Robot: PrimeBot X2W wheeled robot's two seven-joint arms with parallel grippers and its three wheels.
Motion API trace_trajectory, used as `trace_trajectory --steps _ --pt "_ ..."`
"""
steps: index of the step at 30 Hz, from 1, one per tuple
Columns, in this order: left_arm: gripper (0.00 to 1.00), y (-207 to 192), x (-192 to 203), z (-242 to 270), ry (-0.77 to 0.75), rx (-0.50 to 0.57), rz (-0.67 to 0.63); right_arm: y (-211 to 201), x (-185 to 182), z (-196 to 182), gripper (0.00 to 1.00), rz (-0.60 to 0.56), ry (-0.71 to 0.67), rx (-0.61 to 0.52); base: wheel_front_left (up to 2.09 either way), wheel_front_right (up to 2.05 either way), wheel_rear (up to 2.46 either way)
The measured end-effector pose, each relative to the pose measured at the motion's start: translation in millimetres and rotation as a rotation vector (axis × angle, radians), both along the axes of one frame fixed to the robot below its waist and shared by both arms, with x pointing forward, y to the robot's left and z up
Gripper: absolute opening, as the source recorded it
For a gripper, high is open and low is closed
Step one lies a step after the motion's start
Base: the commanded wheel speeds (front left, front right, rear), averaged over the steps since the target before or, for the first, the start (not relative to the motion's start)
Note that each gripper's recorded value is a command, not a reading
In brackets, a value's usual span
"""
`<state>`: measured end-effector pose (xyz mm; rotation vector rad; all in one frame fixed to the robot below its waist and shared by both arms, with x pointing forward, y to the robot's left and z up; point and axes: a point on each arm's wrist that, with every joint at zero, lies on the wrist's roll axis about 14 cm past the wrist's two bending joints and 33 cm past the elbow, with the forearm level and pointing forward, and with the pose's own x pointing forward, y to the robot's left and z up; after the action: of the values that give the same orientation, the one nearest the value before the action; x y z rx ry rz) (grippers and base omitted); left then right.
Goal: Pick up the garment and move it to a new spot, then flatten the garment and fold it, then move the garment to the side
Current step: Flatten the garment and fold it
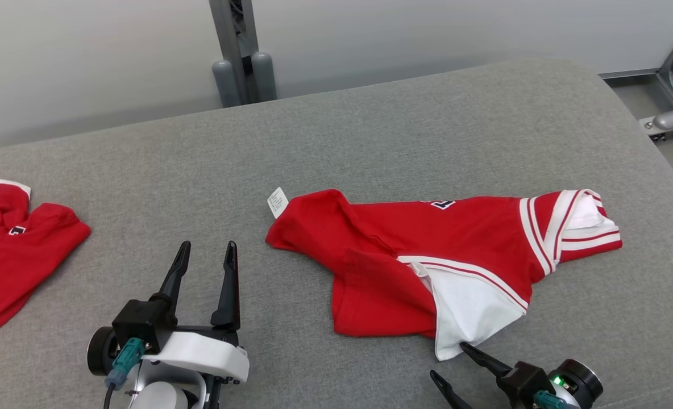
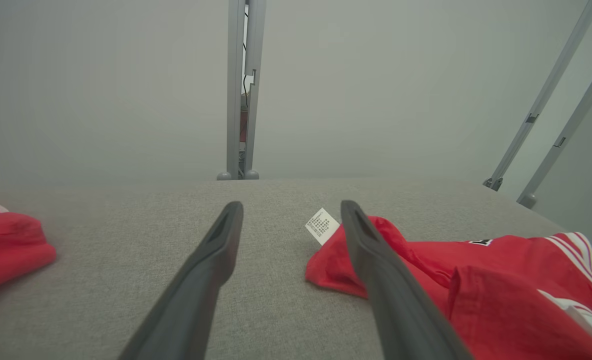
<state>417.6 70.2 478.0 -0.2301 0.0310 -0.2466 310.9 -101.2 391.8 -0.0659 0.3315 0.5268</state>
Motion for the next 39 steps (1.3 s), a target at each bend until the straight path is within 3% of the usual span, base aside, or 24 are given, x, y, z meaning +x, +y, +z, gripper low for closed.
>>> trace_trajectory --steps 20,21,22,23,31,39 --pt "1.0 17 -1 -11 0.027 0.011 0.042 3 25 -10 1.0 -0.053 0.012 -0.007 0.0 0.0 0.0" --pt "1.0 17 0 -11 0.028 0.011 0.042 5 25 -10 0.57 -0.054 0.013 -0.002 0.0 0.0 0.0" --pt "1.0 17 0 -11 0.029 0.011 0.042 7 26 -10 0.37 -0.056 0.016 0.004 0.0 0.0 0.0" --pt "1.0 17 -1 -12 0.03 0.012 0.042 7 26 -10 0.0 -0.058 0.017 0.008 0.0 0.0 0.0" --pt "1.0 18 0 -10 0.025 0.016 0.047 1 25 -7 0.0 -0.093 0.018 0.028 0.0 0.0 0.0" --pt "1.0 2 2 -1 0.002 0.007 0.006 -38 29 16 0.0 -0.207 -0.056 0.038 0.0 0.0 0.0"
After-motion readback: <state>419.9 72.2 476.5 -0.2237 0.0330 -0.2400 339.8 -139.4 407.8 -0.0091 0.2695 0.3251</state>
